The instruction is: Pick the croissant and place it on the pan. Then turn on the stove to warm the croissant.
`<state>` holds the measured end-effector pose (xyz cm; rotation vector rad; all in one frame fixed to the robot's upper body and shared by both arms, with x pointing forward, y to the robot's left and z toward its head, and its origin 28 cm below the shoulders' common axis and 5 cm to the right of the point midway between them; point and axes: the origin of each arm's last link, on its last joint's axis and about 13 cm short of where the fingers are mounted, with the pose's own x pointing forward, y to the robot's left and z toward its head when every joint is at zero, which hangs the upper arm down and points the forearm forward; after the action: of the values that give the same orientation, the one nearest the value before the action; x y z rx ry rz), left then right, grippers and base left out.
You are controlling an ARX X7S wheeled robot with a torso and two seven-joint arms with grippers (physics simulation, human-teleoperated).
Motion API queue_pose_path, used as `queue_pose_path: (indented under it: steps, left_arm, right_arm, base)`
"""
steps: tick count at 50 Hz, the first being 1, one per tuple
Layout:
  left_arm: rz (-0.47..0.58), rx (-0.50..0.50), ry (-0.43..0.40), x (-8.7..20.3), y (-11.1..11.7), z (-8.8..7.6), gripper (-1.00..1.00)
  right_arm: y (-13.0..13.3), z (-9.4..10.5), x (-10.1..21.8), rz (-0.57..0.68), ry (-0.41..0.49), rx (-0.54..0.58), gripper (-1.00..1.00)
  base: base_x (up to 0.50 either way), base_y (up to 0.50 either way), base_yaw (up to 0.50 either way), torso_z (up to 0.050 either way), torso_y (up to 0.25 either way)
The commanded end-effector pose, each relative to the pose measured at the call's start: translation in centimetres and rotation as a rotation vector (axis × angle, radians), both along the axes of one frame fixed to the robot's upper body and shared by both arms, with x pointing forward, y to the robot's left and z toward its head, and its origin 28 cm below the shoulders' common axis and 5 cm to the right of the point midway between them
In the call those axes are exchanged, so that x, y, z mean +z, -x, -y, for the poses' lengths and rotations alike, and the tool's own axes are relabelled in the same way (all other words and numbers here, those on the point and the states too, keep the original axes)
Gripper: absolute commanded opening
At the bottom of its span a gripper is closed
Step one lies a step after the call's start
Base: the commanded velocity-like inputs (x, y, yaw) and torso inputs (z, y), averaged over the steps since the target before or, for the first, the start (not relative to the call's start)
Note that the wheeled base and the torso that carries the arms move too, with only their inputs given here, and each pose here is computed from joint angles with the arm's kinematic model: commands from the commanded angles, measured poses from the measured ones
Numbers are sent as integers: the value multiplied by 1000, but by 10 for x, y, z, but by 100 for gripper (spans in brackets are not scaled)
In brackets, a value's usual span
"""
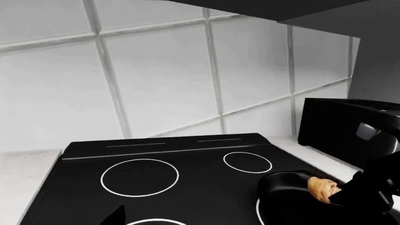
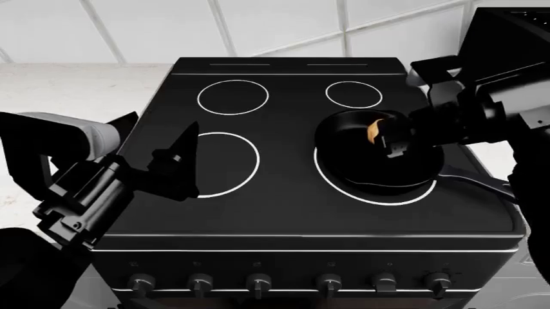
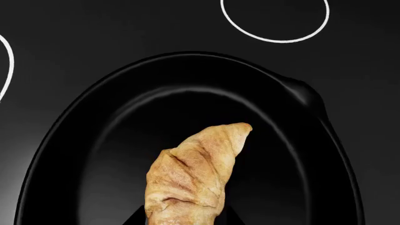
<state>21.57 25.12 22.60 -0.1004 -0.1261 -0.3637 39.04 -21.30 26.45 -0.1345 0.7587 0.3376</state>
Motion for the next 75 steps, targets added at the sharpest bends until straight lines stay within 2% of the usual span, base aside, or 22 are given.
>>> queue_pose_path:
  steps: [1,32,33,50,56,68,75]
  left_arm:
    - [-9,4,2,-2,-2,-1,100]
    - [-9,6,8,-2,-5,-1,100]
    - [-9,6,8,-2,-5,-1,100]
    - [-15,9,9,-3,-5,-1,100]
    - [-16,6,8,-3,-5,-1,100]
    - [-13,-2,11,-3,-1,-1,100]
    - [-8,-8,15,-2,1,-1,100]
  right_arm:
    - [-5,0,-1,-29,18,8,-100]
    - [-5,0,-10,-75,34,11,-100]
    - [-5,0,-10,-76,35,12,100]
    - [-5,0,-8,-79,32,13,100]
    - [-4,-1,3,-59,39,22,100]
    - [19,-7,18,-12,44,43,100]
    - [30,-15,29,22,43,90,100]
  base:
    - [0,0,0,0,0]
    - [0,0,0,0,0]
    - [0,0,0,0,0]
    - [0,0,0,0,0]
    - [0,0,0,0,0]
    - [0,0,0,0,0]
    - [0,0,0,0,0]
